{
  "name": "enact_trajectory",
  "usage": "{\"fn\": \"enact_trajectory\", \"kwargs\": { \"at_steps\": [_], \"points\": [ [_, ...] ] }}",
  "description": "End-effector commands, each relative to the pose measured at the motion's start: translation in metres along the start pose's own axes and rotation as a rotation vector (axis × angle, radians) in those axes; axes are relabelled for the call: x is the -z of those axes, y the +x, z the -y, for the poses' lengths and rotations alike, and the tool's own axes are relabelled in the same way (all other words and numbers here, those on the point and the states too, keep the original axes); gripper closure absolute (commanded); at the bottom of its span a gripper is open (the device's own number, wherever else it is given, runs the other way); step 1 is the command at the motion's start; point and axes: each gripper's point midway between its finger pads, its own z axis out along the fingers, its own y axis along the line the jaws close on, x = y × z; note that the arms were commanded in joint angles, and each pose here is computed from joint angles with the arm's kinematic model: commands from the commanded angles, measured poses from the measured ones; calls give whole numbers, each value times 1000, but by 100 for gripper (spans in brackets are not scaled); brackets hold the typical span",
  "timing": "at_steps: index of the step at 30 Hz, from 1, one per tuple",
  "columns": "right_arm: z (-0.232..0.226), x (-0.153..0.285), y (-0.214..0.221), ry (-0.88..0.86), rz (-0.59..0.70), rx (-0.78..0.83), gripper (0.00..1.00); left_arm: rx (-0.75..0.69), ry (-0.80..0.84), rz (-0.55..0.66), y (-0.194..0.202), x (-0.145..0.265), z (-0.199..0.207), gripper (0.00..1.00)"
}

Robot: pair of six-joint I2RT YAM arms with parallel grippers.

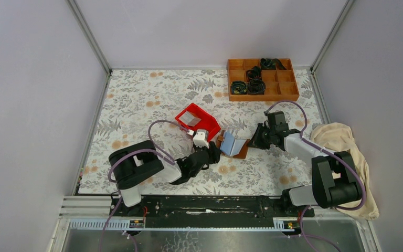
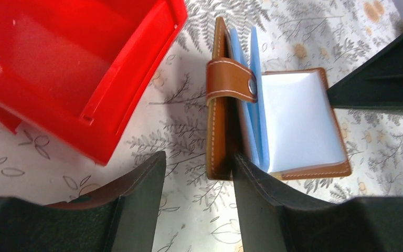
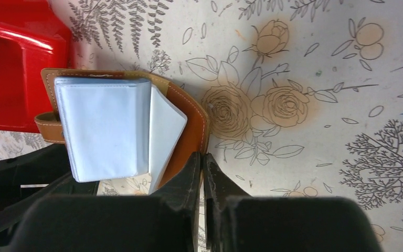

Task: Put the credit cards into the card holder
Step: Open the card holder at the center of the board.

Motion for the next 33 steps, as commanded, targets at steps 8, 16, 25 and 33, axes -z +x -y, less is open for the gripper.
{"fn": "enact_trajectory", "kwargs": {
  "at_steps": [8, 16, 25, 33],
  "points": [
    [21, 5, -12, 127, 47, 25, 77, 44, 45, 7, 11, 5, 6, 47],
    [20, 27, -37, 188, 153, 58, 67, 35, 59, 17, 14, 8, 13, 48],
    [-13, 58, -66, 149, 256, 114, 60, 20, 69, 42, 9, 9, 21, 48],
    [-62, 54, -58, 152, 245, 266, 59, 11, 58, 38, 12, 5, 21, 47]
  ]
}}
